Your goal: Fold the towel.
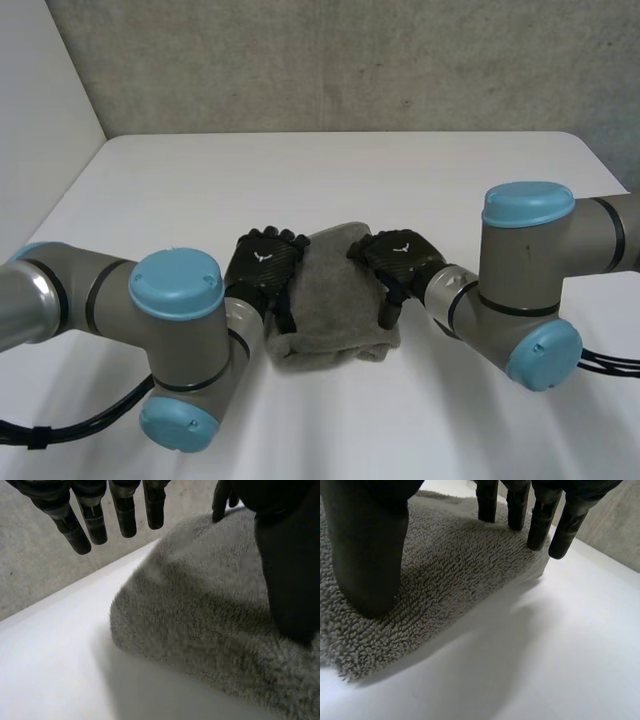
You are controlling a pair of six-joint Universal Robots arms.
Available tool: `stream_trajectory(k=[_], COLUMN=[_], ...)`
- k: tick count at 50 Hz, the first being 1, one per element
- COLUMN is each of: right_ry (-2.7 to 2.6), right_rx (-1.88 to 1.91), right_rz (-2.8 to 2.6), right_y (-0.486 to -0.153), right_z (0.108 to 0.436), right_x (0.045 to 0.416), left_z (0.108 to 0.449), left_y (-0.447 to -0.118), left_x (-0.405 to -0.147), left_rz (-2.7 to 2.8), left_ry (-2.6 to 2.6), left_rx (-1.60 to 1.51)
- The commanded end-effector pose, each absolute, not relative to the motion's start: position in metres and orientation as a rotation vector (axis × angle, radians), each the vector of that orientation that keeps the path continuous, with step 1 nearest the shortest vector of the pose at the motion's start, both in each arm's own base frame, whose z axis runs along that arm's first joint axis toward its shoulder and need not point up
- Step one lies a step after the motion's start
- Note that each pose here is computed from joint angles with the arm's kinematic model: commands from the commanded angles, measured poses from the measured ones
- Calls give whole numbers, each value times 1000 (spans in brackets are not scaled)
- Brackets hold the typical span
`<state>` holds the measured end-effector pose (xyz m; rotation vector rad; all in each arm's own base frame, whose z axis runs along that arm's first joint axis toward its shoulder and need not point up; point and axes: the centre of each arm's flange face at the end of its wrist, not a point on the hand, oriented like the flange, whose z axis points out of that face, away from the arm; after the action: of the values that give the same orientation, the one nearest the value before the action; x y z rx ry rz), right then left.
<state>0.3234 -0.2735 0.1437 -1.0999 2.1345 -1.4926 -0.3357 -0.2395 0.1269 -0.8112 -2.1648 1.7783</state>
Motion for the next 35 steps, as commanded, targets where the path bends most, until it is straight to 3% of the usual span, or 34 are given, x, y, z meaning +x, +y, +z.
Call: stream_trajectory(k=[1,4,6,7,9,12,17,35], right_ry=[2085,2066,2030,2030,2042,2045,2054,2112], right_rx=[-1013,-989,-918,-918,-810,-754,-625,-583], right_rz=[-1704,-1765,-1907,-1908,-2021,-2068,-2144,-2141], right_y=[-276,-274,-271,-271,-273,-271,-262,-259], right_z=[202,218,254,255,281,292,312,307], right_x=[312,308,298,298,281,273,250,233], left_z=[173,187,218,218,252,269,307,295], left_y=[-235,-235,-234,-234,-230,-229,-229,-222], left_x=[-336,-335,-329,-329,-320,-313,-281,-269], left_rz=[1859,1889,1959,1960,2028,2059,2155,2100], left_ry=[-2077,-2048,-1987,-1987,-1928,-1909,-1930,-2033], left_rx=[-777,-762,-723,-723,-672,-645,-538,-548])
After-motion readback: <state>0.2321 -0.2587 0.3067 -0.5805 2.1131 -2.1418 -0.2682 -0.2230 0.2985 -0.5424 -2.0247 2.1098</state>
